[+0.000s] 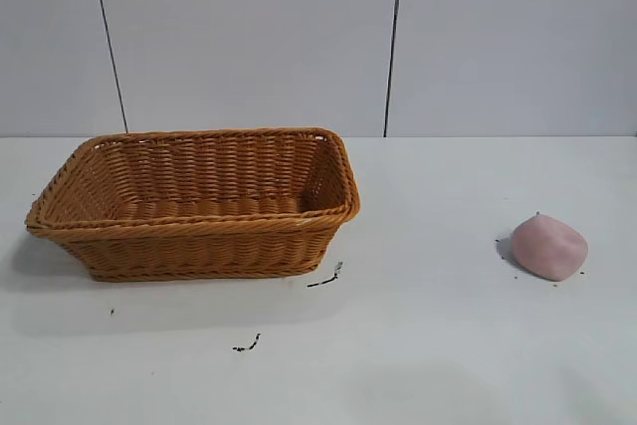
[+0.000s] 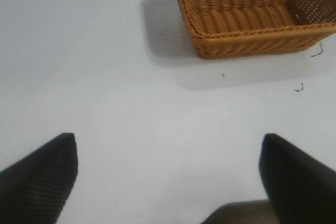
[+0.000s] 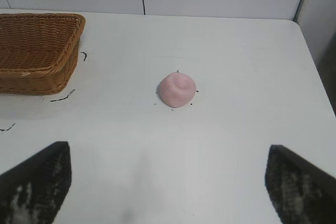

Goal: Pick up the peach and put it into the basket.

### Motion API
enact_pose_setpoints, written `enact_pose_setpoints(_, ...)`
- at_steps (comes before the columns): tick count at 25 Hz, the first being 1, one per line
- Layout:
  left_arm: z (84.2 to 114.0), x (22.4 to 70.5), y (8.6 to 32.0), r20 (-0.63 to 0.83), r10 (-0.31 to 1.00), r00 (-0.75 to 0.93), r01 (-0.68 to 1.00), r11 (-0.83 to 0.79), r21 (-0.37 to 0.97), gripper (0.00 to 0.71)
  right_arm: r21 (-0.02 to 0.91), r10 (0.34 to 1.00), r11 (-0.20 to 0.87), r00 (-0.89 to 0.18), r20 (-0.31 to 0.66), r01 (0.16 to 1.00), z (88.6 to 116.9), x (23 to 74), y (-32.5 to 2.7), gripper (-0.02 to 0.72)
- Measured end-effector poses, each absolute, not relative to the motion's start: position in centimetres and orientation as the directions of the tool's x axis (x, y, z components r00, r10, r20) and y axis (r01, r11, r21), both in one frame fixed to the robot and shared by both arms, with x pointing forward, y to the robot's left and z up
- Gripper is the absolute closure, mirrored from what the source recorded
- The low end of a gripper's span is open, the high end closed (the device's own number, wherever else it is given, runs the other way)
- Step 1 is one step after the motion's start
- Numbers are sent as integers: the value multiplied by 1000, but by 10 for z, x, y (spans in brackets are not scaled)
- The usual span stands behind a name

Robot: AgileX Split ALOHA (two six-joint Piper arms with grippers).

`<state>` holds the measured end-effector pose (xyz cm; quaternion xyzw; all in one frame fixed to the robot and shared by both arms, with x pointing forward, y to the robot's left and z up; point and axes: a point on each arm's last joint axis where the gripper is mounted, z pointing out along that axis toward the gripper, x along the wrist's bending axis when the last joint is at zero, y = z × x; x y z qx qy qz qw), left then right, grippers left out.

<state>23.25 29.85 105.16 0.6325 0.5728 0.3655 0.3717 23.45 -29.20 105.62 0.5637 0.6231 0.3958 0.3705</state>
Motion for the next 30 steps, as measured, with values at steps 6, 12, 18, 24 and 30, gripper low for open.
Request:
enact_pose_setpoints(6,1052,232,298,37,996,76,453,-67,889,18,911,996,51,-90,-15,409,1056,234,-292,14)
enact_pose_setpoints(12,1052,232,298,37,996,76,453,-67,889,18,894,996,44,-90,-5,445,1062,242,-292,14)
enact_pose_setpoints(18,1052,232,298,37,996,76,453,-67,889,18,762,996,39,-85,21,646,1082,295,-292,14)
enact_pose_setpoints(24,1052,232,298,37,996,76,453,-67,889,18,541,997,29,-66,49,840,1085,382,-291,14)
enact_pose_setpoints(30,1052,232,298,37,996,76,453,-67,889,18,352,997,21,-44,57,936,1066,473,-292,14)
